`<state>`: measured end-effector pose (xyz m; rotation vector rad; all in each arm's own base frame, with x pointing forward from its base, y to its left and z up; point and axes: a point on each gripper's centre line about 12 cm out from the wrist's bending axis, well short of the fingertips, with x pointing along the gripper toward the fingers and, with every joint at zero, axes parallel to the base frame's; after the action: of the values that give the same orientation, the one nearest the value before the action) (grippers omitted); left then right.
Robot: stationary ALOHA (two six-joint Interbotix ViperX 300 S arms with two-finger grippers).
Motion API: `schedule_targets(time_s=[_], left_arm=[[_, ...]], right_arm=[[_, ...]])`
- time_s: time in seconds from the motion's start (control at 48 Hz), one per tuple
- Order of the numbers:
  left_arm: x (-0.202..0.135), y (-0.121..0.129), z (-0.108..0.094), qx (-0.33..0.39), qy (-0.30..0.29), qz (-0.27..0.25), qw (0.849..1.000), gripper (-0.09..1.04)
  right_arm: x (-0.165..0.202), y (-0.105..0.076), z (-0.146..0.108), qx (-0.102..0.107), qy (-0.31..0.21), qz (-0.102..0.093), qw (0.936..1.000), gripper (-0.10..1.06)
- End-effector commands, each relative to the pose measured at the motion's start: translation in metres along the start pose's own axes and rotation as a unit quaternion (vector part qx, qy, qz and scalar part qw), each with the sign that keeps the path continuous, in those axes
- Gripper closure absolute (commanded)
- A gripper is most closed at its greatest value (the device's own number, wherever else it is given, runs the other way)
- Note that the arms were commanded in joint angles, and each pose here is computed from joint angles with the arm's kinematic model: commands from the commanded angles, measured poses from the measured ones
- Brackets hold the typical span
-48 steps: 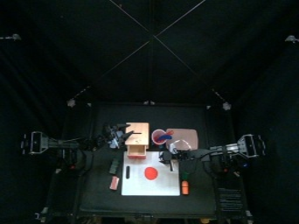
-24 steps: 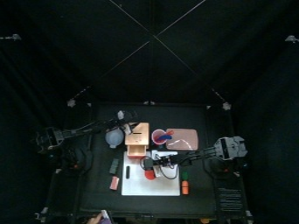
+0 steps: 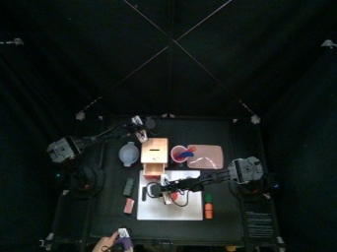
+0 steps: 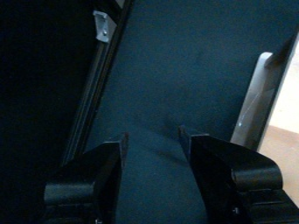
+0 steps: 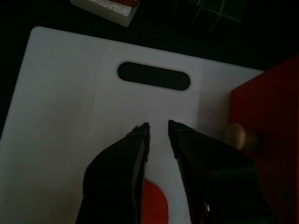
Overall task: Get the cutter from the drawer then cut the dough then place the extra dough in the bowl
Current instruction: Shut the drawer
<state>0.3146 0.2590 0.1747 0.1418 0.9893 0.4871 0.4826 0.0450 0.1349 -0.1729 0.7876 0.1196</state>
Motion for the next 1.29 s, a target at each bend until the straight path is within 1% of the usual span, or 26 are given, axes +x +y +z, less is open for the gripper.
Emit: schedule_targets(time_s=[0.021,0.125,0.25,0.438,0.5,0.708,0.938,1.104,1.292], left_arm=[[-0.001,0.003,0.016,0.002,-0.019,0.004,1.0,0.09],[0.002,0.0,0.016,0.005,-0.015,0.0,1.0,0.09],[0.003,-0.002,0.015,0.006,-0.014,-0.001,1.0,0.09],[0.004,-0.002,0.014,0.007,-0.015,-0.002,1.0,0.09],[0.004,-0.003,0.015,0.008,-0.017,-0.002,1.0,0.09],[0.006,-0.003,0.015,0.009,-0.018,-0.002,1.0,0.09],[0.011,-0.005,0.013,0.009,-0.016,-0.004,1.0,0.09],[0.014,-0.005,0.014,0.007,-0.023,-0.003,1.0,0.09],[0.014,-0.003,0.015,0.006,-0.028,0.0,1.0,0.09]], right_arm=[[-0.003,-0.004,0.021,0.001,-0.015,-0.004,0.9999,0.32],[0.001,-0.008,0.021,-0.002,-0.009,-0.009,0.9999,0.32],[0.003,-0.022,0.021,-0.005,-0.008,-0.022,0.9997,0.32],[0.002,-0.041,0.021,0.001,-0.01,-0.036,0.9993,0.32],[0.001,-0.048,0.021,0.0,-0.011,-0.043,0.999,0.32],[-0.001,-0.068,0.019,-0.014,-0.009,-0.063,0.9979,0.32],[-0.003,-0.09,0.018,-0.017,-0.008,-0.082,0.9964,0.32],[-0.004,-0.103,0.023,-0.03,-0.012,-0.097,0.9948,0.32],[-0.002,-0.121,0.023,-0.038,-0.012,-0.113,0.9928,0.32]])
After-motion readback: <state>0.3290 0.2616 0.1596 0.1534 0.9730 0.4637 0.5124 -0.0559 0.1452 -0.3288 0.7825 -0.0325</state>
